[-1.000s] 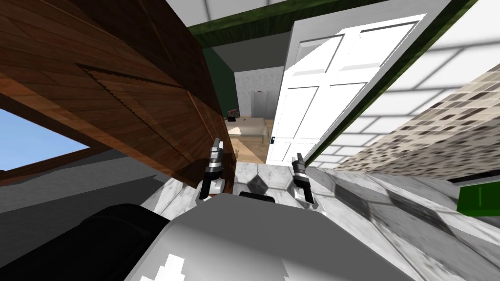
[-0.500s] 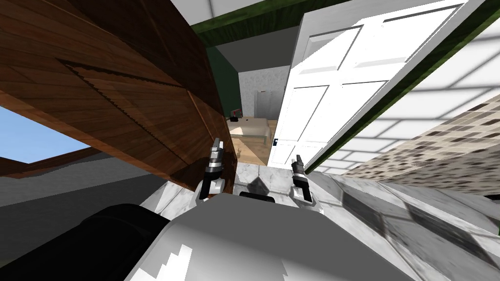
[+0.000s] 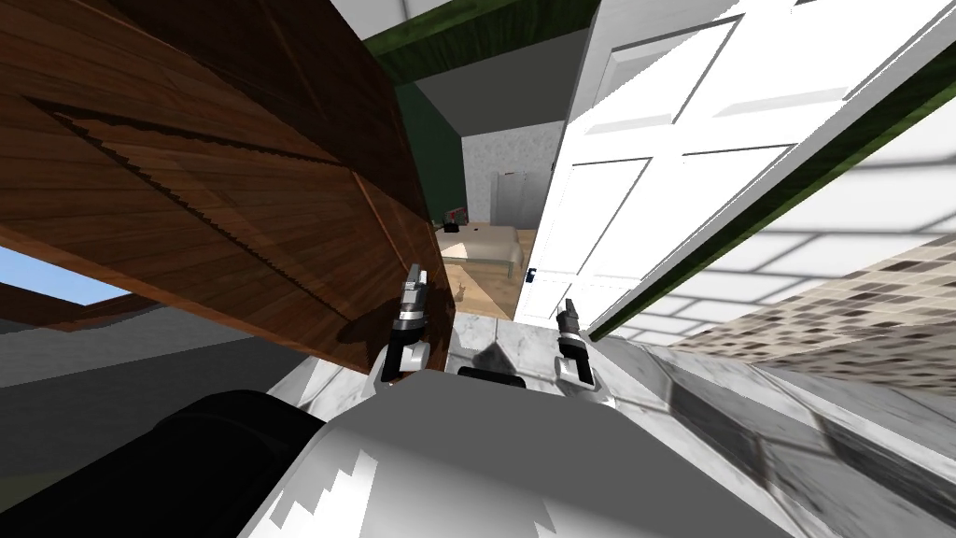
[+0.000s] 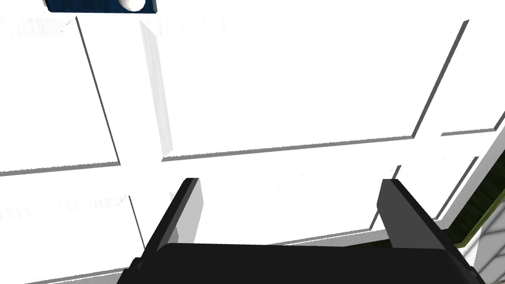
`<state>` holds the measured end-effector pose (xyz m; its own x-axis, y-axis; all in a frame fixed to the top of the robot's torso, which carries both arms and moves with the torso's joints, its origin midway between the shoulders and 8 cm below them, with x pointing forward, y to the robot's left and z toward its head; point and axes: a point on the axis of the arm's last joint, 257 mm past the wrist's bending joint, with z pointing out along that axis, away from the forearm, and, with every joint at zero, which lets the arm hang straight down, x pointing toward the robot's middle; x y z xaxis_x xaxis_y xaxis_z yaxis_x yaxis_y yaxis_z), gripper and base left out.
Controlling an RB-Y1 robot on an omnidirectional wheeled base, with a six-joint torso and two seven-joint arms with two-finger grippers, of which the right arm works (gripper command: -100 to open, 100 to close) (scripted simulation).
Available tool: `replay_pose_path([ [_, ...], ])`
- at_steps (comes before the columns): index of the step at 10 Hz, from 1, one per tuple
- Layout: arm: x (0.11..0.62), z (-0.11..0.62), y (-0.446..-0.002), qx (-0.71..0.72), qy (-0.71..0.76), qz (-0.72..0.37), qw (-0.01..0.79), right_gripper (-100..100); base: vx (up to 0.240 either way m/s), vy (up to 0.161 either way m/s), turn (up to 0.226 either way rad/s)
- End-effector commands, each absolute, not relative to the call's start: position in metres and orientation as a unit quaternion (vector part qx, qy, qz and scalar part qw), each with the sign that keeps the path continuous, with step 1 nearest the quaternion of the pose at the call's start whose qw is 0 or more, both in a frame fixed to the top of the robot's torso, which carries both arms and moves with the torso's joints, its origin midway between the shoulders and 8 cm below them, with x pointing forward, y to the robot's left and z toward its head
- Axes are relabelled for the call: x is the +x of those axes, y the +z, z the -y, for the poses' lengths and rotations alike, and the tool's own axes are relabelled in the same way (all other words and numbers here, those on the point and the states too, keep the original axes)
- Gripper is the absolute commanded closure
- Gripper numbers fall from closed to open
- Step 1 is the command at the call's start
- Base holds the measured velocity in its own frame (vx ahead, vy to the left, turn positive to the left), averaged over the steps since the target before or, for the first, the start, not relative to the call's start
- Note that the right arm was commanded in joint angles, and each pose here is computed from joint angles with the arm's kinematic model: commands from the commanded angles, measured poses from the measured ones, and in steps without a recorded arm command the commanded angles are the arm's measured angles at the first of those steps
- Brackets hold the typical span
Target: Pull the door open
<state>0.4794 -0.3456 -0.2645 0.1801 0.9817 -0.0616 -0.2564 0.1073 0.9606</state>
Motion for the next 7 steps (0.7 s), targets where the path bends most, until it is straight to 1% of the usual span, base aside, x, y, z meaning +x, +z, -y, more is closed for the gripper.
replay_pose_path([
  [1,0.481,0.347,-0.275,0.456,0.491,-0.407,0.620,-100,0.067,-0.022,0.099],
  [2,0.482,0.349,-0.282,0.462,0.488,-0.409,0.618,-100,0.086,-0.025,0.092],
  [4,0.483,0.350,-0.289,0.467,0.485,-0.410,0.615,-100,0.065,-0.017,0.040],
  [7,0.485,0.354,-0.307,0.483,0.475,-0.414,0.608,-100,0.085,-0.029,0.105],
])
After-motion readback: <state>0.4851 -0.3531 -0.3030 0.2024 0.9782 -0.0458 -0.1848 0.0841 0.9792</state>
